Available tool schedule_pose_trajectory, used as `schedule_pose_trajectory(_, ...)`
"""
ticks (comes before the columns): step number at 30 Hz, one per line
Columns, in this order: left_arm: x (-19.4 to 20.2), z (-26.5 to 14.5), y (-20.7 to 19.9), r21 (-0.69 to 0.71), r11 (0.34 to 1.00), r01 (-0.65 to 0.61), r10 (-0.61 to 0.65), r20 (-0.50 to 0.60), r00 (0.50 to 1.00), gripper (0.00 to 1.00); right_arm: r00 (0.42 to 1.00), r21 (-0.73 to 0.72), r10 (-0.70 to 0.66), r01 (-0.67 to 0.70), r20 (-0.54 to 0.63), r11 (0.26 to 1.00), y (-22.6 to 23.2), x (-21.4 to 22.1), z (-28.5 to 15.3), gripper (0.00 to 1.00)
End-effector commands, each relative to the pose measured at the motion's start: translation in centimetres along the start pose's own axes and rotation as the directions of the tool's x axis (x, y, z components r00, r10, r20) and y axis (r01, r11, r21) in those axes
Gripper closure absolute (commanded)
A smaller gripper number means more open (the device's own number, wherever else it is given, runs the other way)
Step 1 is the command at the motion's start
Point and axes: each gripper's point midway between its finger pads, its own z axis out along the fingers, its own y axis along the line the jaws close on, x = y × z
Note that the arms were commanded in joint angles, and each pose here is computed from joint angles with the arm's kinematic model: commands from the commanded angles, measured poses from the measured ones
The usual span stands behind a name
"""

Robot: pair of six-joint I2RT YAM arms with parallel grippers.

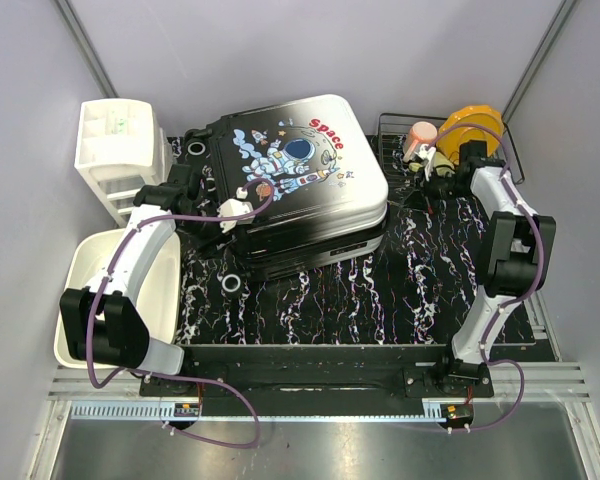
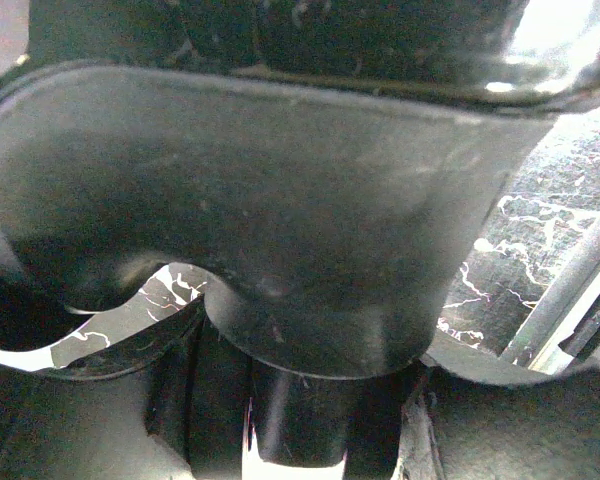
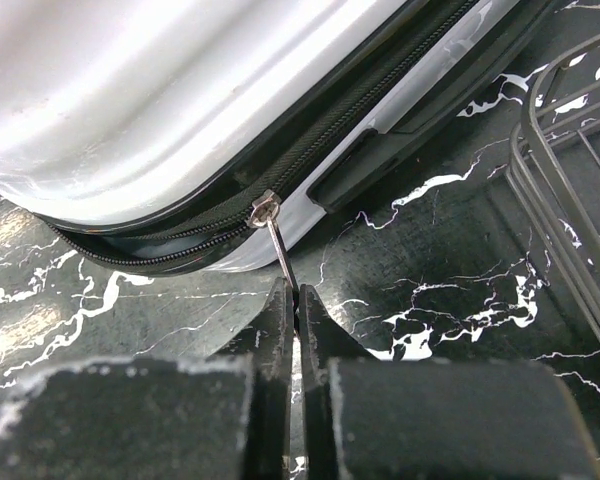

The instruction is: Open, take out, and arrange the luggage

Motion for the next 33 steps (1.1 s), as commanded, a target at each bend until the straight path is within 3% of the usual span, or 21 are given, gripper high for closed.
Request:
schedule_pose_trajectory(1,2.1,-1.3,4.0,-0.154,0.988,0.004,-0.016,-0.078,0.997,1.00,0.994,0.124,-0.113,0.110,0.017,0.986,-2.3,-2.0,-0.7,1.00)
schedule_pose_trajectory(8,3.3,-0.6,2.4,-0.115,0.993,-0.029,0.018,-0.097,0.995,1.00,0.983,0.250,-0.161,0.134,0.089,0.959,-4.9,-4.7,1.6,1.00)
schedule_pose_trajectory(16,4.1,-0.2,1.8,-0.097,0.995,-0.027,0.016,-0.115,0.993,1.00,0.976,0.132,-0.159,0.140,0.146,0.981,-2.9,-6.7,6.1,1.00)
schedule_pose_trajectory(18,2.7,-1.4,2.5,-0.121,0.993,0.014,-0.023,-0.079,0.997,0.74,0.976,0.089,-0.157,0.145,0.149,0.985,-1.5,-6.7,6.9,1.00)
schedule_pose_trajectory(21,-0.5,-4.5,1.0,0.000,0.994,0.113,-0.113,0.028,0.993,0.29,0.976,0.038,-0.166,0.163,0.138,0.986,0.7,-5.9,7.6,1.00)
schedule_pose_trajectory(22,-2.2,-4.8,0.5,0.063,0.987,0.148,-0.154,0.095,0.983,0.26,0.977,0.025,-0.168,0.166,0.130,0.986,1.6,-5.5,7.7,1.00)
schedule_pose_trajectory(23,-3.0,-5.8,0.5,0.081,0.981,0.177,-0.187,0.131,0.974,0.08,0.978,0.009,-0.167,0.167,0.122,0.986,2.4,-5.1,8.0,1.00)
schedule_pose_trajectory(25,-6.0,-8.3,0.6,0.114,0.967,0.227,-0.248,0.243,0.938,0.01,0.981,-0.010,-0.163,0.164,0.105,0.986,3.7,-4.3,8.2,1.00)
schedule_pose_trajectory(27,-7.6,-10.3,2.9,0.055,0.956,0.289,-0.290,0.340,0.895,0.01,0.982,-0.031,-0.162,0.166,0.093,0.986,4.9,-3.7,8.5,1.00)
schedule_pose_trajectory(28,-8.1,-11.0,3.5,0.056,0.922,0.383,-0.376,0.369,0.850,0.01,0.984,-0.042,-0.155,0.159,0.087,0.986,5.8,-3.2,8.5,1.00)
schedule_pose_trajectory(30,-8.4,-11.6,7.0,-0.047,0.887,0.459,-0.396,0.434,0.809,0.01,0.982,-0.052,-0.172,0.176,0.076,0.983,6.7,-2.9,8.6,1.00)
schedule_pose_trajectory(31,-7.4,-11.4,8.6,-0.103,0.817,0.567,-0.481,0.420,0.770,0.01,0.982,-0.058,-0.175,0.180,0.075,0.982,7.5,-2.6,8.4,1.00)
schedule_pose_trajectory(33,-7.1,-11.2,10.5,-0.138,0.785,0.604,-0.498,0.439,0.748,0.01,0.978,-0.082,-0.195,0.201,0.068,0.976,8.7,-2.3,8.6,1.00)
